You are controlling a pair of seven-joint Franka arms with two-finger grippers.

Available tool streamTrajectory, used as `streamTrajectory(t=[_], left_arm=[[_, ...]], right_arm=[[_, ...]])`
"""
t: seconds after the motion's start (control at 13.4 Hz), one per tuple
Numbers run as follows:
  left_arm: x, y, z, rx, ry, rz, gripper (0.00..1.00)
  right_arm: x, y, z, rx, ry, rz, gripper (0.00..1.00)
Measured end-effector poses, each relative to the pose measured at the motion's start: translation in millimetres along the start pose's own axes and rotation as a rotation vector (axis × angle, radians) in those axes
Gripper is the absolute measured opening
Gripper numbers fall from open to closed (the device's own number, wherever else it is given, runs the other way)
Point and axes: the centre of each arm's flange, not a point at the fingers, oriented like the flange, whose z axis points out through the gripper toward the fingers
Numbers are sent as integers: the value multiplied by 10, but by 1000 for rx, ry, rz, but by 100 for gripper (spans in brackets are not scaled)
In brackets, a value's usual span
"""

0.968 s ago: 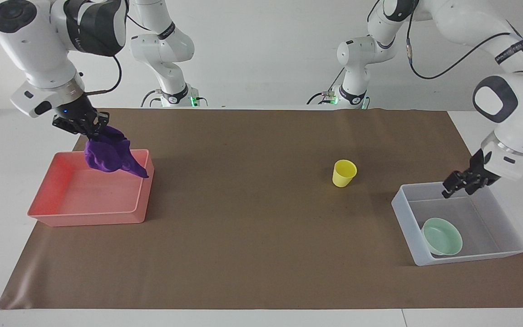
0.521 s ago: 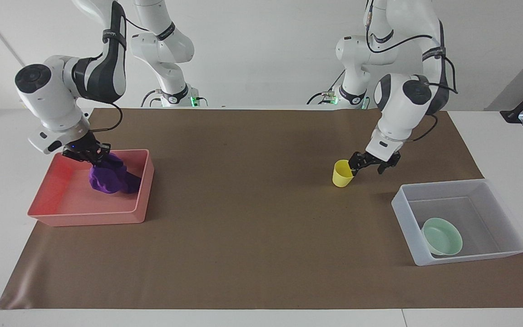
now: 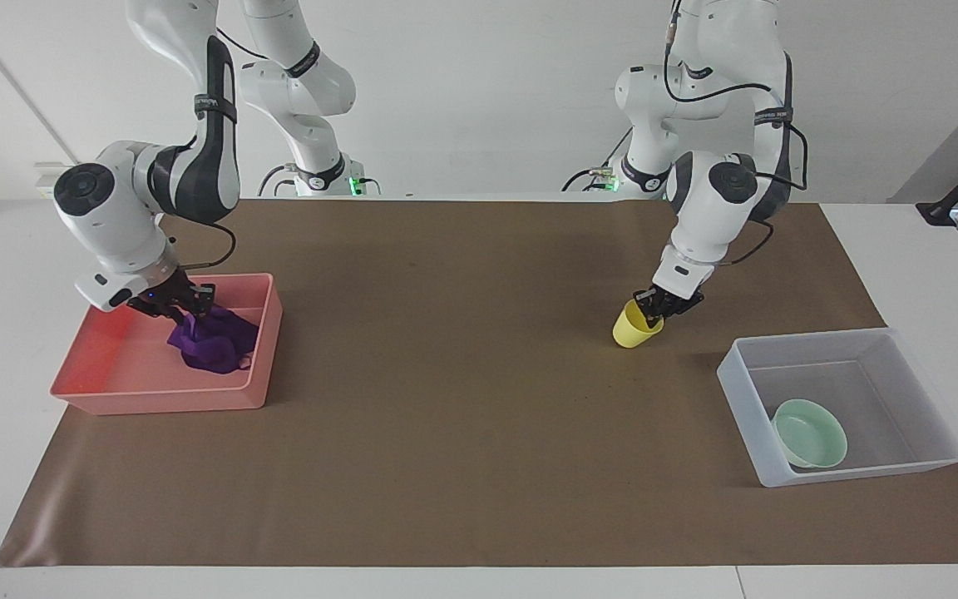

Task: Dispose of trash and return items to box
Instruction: 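Drop the purple cloth into the pink bin while the left gripper grasps the cup, then carry the yellow cup with the left gripper and lower it into the white bin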

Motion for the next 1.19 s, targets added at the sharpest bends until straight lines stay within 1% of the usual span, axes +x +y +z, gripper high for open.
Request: streamTrajectory(t=[0.15, 0.22, 0.3, 0.37, 0.45, 0.52, 0.6, 0.67, 0.74, 0.89, 1.04, 1.19], left_arm=[[97, 28, -188, 2, -10, -15, 5], [182, 53, -359, 3, -19, -21, 5], [287, 78, -602, 4, -28, -27, 5], [409, 92, -930, 3, -31, -34, 5], [537, 65, -1286, 0, -23, -48, 5], [702, -65, -1630, -3, -1, -78, 5], [903, -317, -1886, -2, 29, -122, 5], [1127, -678, -2004, 7, 47, -172, 5], [1376, -1114, -1974, 23, 52, -211, 5], [1861, -1820, -1610, 35, 48, -258, 5], [2203, -2135, -1158, 33, 75, -270, 5], [2373, -2184, -733, 30, 99, -268, 5]], right_arm=[[-10, 27, -120, 3, -11, 5, 69], [-4, 20, -234, 9, -22, 6, 81], [19, -8, -390, 20, -25, 7, 91], [53, -72, -552, 42, -20, 8, 99], [83, -150, -695, 62, -16, 11, 100], [107, -225, -832, 78, -15, 10, 100], [130, -319, -960, 87, -21, 4, 100], [152, -439, -1098, 90, -33, 0, 100], [163, -567, -1242, 92, -47, -6, 100], [154, -796, -1554, 103, -73, -2, 100], [113, -886, -1842, 111, -83, 6, 100], [33, -875, -2076, 114, -100, 6, 100]])
